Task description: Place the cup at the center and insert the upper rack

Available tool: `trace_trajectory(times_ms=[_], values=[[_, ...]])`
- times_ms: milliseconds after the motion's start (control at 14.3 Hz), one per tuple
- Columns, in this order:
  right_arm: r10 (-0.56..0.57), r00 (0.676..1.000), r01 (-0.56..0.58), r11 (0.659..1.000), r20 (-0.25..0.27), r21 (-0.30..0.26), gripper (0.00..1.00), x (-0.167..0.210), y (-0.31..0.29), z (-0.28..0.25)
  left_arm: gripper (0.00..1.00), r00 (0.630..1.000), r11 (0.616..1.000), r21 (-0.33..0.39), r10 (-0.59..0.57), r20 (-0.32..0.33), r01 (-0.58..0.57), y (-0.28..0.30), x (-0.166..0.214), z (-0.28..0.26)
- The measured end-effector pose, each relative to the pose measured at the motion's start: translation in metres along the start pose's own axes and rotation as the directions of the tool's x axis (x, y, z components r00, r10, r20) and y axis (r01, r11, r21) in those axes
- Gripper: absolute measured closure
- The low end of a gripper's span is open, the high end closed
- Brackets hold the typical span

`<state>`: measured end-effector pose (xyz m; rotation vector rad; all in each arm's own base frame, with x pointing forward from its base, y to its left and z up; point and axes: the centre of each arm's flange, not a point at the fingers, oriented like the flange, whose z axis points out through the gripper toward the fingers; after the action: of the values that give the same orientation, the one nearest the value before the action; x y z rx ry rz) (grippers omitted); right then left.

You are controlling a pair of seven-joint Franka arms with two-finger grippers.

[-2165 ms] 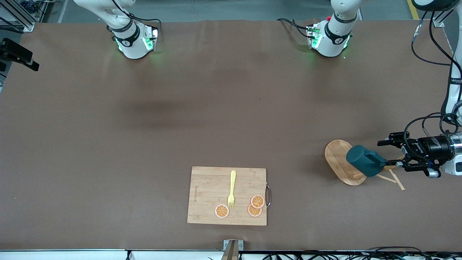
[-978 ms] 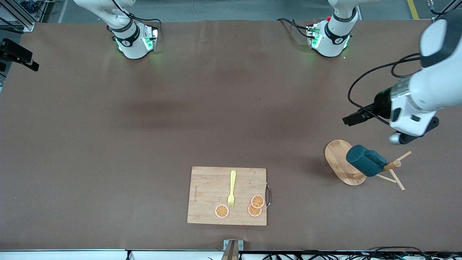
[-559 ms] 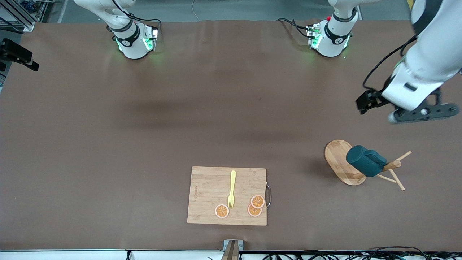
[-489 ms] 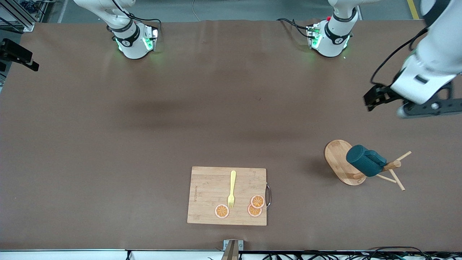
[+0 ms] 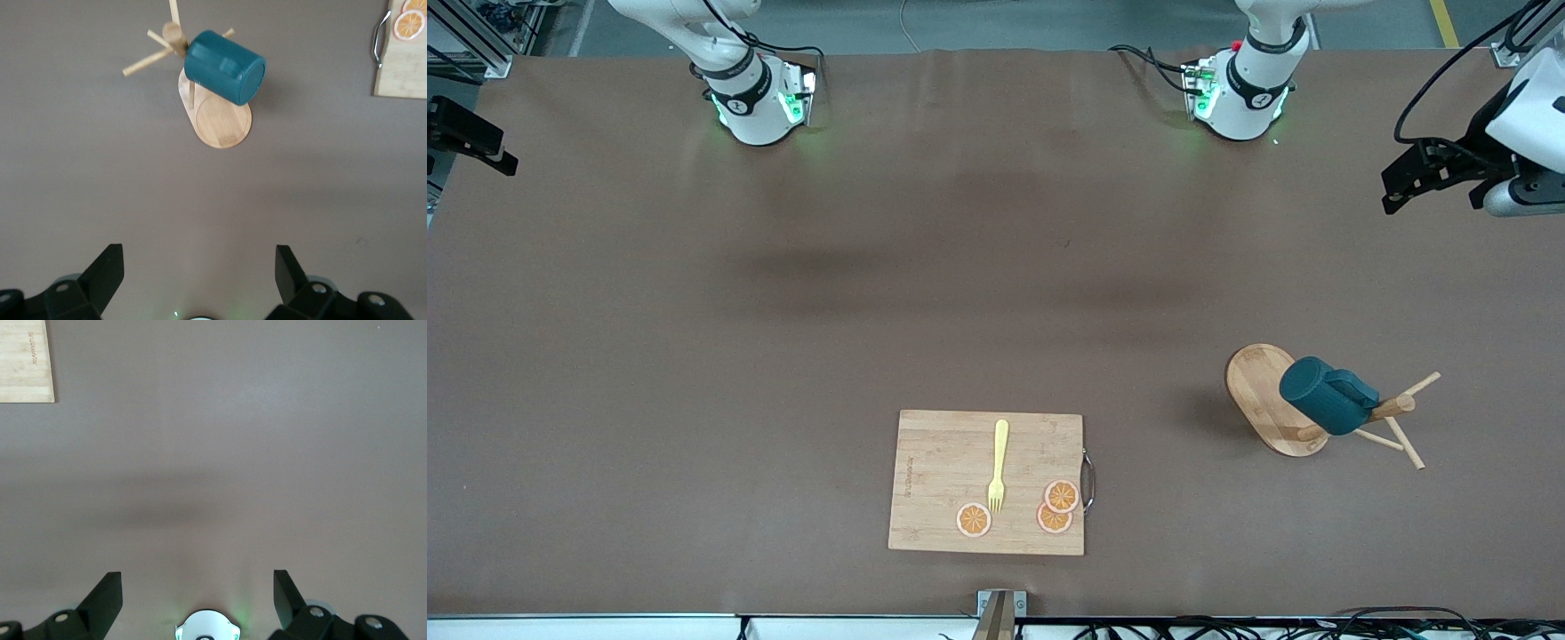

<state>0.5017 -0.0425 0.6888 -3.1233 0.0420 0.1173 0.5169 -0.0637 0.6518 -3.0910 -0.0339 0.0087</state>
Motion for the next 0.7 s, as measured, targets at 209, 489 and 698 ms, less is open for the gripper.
trace_trajectory(times_ms=[209,489,698], values=[[0.000,1.000,0.000,1.000,0.000,-0.001,0.00,0.0000,-0.0002,0.0000,0.00,1.000,1.000,-0.012,-0.003,0.015,0.003,0.0014,-0.0064,0.0061],[-0.001,1.000,0.001,1.000,0.000,-0.001,0.00,0.0000,-0.0002,0.0000,0.00,1.000,1.000,-0.019,-0.007,0.018,0.007,0.0000,-0.0060,0.0080],[-0.001,1.000,0.001,1.000,0.000,-0.001,0.00,0.0000,-0.0003,0.0000,0.00,1.000,1.000,-0.021,-0.013,0.014,0.013,-0.0040,-0.0055,0.0073]])
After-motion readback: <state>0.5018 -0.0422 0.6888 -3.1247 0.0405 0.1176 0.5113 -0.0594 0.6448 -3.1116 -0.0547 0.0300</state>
